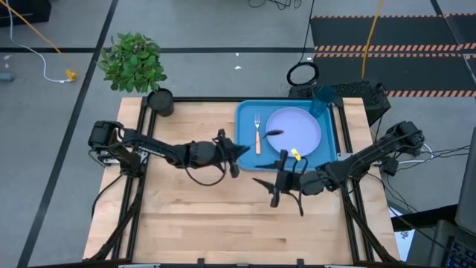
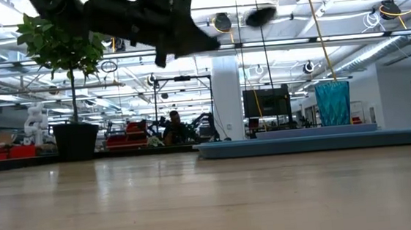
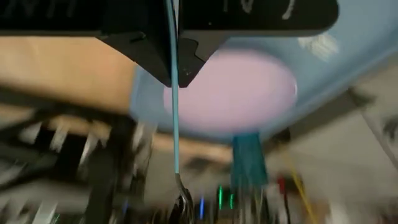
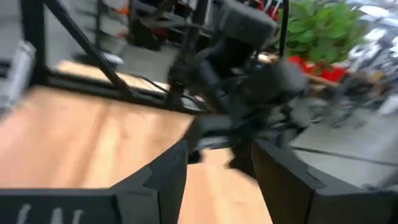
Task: Pick and place plate/cup/fork/spoon on tray
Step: Put the blue spoon on the blue tray to the left of the light orange fork
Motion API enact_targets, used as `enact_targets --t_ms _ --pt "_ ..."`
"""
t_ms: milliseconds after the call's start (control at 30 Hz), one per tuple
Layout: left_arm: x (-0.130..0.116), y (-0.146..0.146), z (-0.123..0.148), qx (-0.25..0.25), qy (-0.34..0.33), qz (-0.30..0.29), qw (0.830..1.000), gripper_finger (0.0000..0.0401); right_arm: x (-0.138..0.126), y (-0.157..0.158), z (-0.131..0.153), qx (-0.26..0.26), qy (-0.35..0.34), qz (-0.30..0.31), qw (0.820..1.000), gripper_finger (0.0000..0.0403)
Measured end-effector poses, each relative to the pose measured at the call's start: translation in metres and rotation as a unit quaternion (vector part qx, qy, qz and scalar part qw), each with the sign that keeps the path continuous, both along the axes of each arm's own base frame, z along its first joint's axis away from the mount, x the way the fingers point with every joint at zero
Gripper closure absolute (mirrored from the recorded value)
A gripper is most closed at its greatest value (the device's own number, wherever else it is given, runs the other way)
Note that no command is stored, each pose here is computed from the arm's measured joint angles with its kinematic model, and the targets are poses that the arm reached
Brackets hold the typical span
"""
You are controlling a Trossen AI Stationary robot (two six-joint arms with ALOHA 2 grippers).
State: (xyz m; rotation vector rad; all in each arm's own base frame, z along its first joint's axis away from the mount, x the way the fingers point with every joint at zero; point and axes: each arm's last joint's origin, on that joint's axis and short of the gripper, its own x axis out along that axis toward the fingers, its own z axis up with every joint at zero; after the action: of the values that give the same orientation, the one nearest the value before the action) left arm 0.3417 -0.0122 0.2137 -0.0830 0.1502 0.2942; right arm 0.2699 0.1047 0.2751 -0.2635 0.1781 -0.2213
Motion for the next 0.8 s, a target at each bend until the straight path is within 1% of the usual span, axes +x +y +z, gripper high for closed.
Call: enact_targets --t_ms 67,167,267,400,500,633,733,800 --pt "-0.003 0.0 0.005 0.017 -0.055 -0.01 0.998 0.0397 0.003 0.0 0.0 0.029 -0.015 0.001 0.999 0.0235" --pt "-0.007 -0.002 0.012 0.021 -0.118 -0.027 0.992 0.0396 0.007 -0.001 0.001 0.044 -0.037 -0.003 0.998 0.0243" --pt "-0.008 -0.007 0.013 0.019 -0.139 -0.033 0.99 0.0398 0.011 -0.004 0.005 0.054 -0.068 -0.011 0.996 0.0249" --pt "-0.008 -0.023 0.014 0.024 -0.17 -0.057 0.984 0.0395 0.018 -0.012 0.004 0.063 -0.086 -0.024 0.994 0.0254" --pt "-0.01 -0.032 0.02 0.04 -0.207 -0.063 0.975 0.0397 0.019 -0.013 0.004 0.072 -0.086 -0.007 0.994 0.0254" --pt "-0.013 -0.033 0.029 0.058 -0.248 -0.058 0.965 0.0395 0.014 -0.015 0.007 0.057 -0.102 -0.013 0.993 0.0255" --pt "-0.013 -0.033 0.03 0.057 -0.254 -0.057 0.964 0.0397 0.009 -0.018 0.016 0.057 -0.139 -0.016 0.989 0.0255" --pt "-0.013 -0.034 0.03 0.057 -0.253 -0.063 0.964 0.0397 0.008 -0.022 0.014 0.054 -0.149 -0.019 0.987 0.0255"
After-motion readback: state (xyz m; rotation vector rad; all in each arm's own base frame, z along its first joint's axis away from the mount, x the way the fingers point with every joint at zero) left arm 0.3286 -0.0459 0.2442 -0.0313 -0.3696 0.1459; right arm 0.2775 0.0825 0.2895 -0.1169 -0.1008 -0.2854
